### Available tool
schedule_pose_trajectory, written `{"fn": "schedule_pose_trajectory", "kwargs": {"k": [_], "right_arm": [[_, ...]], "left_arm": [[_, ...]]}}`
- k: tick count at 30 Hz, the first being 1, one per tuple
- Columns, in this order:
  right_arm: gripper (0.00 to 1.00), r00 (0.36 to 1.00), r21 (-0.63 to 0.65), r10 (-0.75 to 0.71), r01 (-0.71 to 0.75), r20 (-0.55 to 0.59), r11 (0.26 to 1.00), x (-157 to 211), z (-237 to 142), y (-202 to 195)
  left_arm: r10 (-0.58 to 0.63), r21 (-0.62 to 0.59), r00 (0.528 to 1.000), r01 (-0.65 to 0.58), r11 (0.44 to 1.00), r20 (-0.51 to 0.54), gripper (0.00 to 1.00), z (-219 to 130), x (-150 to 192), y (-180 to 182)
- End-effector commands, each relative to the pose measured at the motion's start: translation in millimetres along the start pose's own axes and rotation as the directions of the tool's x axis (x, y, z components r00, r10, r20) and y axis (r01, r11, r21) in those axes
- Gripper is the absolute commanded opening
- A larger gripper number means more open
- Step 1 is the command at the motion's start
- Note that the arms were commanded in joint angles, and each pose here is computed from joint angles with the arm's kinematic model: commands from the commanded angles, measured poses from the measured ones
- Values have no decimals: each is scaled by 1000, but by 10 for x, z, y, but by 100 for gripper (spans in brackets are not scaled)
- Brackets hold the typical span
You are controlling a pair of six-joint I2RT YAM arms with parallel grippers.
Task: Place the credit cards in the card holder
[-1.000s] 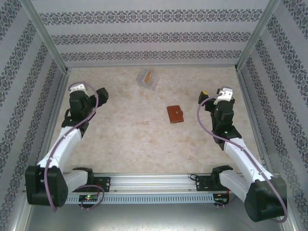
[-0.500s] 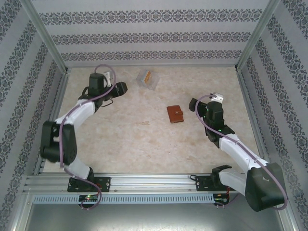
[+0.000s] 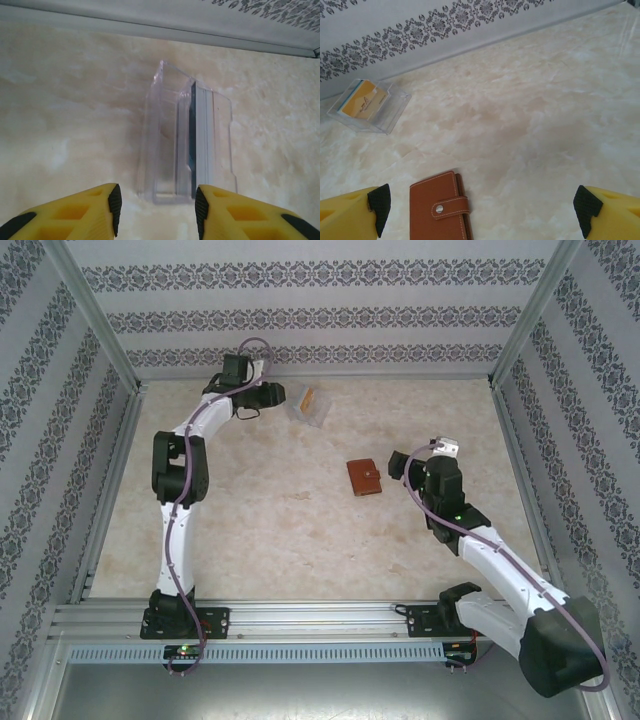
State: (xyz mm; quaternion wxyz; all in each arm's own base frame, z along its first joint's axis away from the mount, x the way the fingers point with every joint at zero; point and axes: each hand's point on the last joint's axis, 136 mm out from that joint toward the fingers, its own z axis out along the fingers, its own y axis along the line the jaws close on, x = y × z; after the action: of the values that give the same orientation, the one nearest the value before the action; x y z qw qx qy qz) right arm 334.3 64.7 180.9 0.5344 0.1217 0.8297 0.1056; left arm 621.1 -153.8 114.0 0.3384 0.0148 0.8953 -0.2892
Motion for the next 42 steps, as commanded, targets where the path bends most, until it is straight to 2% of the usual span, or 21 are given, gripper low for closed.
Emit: {"fn": "schedule_pose_trajectory", "kwargs": {"k": [1,13,16,19,23,26,33,35,42], "right_arm": [[97,999,36,-29,28,22,999,-101,-60,-38],[97,998,25,-59,59,3,998,-142,-76,7],[98,998,34,-67,67,7,997,-138,-108,-25],[98,997,42,-83,82,8,996,-125,-149,-57],[98,996,51,-83,82,14,995,-98,-188,-104],[98,996,49,-92,91,6,995,-81,-221,-113],[98,996,33,-86,87,-4,996,-55,-258,-100],[97,997,29,-78,78,-14,997,-24,-255,-100],[93,994,-1,-46,46,-99,999,182,-141,-36]], "left_arm": [[24,1,998,-24,1000,-53,43,49,21,-78],[15,-26,996,-18,1000,-92,36,288,126,0],[6,-11,995,-7,1000,-103,28,329,158,0],[-4,-19,995,2,1000,-104,16,365,180,35],[-16,-19,994,14,1000,-110,10,390,206,55],[-24,-19,993,22,1000,-116,0,392,223,52],[-51,-23,986,48,999,-158,0,273,309,-116],[-103,-33,981,99,995,-162,0,204,382,-170],[-208,-89,977,203,975,-53,0,-127,603,-458]]}}
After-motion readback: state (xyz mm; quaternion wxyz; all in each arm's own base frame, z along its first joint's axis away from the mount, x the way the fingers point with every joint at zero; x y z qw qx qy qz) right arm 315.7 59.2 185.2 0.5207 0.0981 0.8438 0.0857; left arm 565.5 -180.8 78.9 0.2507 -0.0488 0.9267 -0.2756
